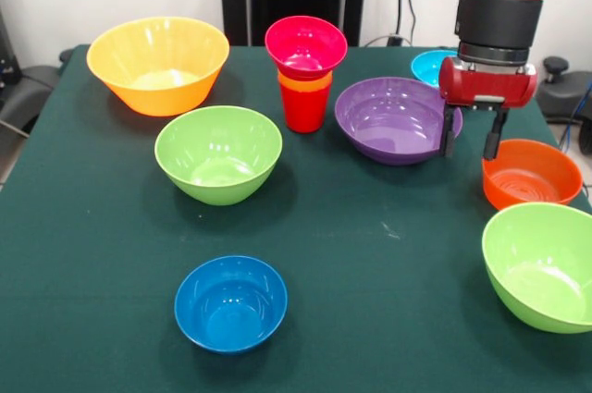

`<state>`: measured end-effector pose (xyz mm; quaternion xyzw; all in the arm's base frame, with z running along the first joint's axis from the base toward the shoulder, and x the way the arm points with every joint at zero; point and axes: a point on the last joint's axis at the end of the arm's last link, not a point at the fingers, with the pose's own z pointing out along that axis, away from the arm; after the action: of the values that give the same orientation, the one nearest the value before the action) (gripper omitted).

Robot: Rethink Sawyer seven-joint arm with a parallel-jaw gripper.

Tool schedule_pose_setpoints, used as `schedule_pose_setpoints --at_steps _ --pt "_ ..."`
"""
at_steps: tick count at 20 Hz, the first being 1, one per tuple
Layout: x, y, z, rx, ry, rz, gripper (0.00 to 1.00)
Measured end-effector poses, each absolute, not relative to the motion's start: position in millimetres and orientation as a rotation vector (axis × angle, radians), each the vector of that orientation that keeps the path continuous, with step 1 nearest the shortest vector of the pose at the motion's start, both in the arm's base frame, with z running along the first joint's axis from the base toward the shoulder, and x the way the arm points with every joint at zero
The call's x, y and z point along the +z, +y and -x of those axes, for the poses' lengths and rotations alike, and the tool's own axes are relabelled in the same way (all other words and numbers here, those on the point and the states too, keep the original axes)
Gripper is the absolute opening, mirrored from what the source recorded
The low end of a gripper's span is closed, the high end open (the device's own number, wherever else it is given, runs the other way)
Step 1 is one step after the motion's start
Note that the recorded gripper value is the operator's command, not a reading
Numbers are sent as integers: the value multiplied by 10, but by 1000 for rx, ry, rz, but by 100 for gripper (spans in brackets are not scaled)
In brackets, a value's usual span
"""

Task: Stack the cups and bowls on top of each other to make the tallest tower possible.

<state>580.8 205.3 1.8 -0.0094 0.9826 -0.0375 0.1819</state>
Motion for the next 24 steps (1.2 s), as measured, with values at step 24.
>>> schedule_pose_setpoints --at_steps 24 --pt "12 2100 -5781 -106 2775 39 100"
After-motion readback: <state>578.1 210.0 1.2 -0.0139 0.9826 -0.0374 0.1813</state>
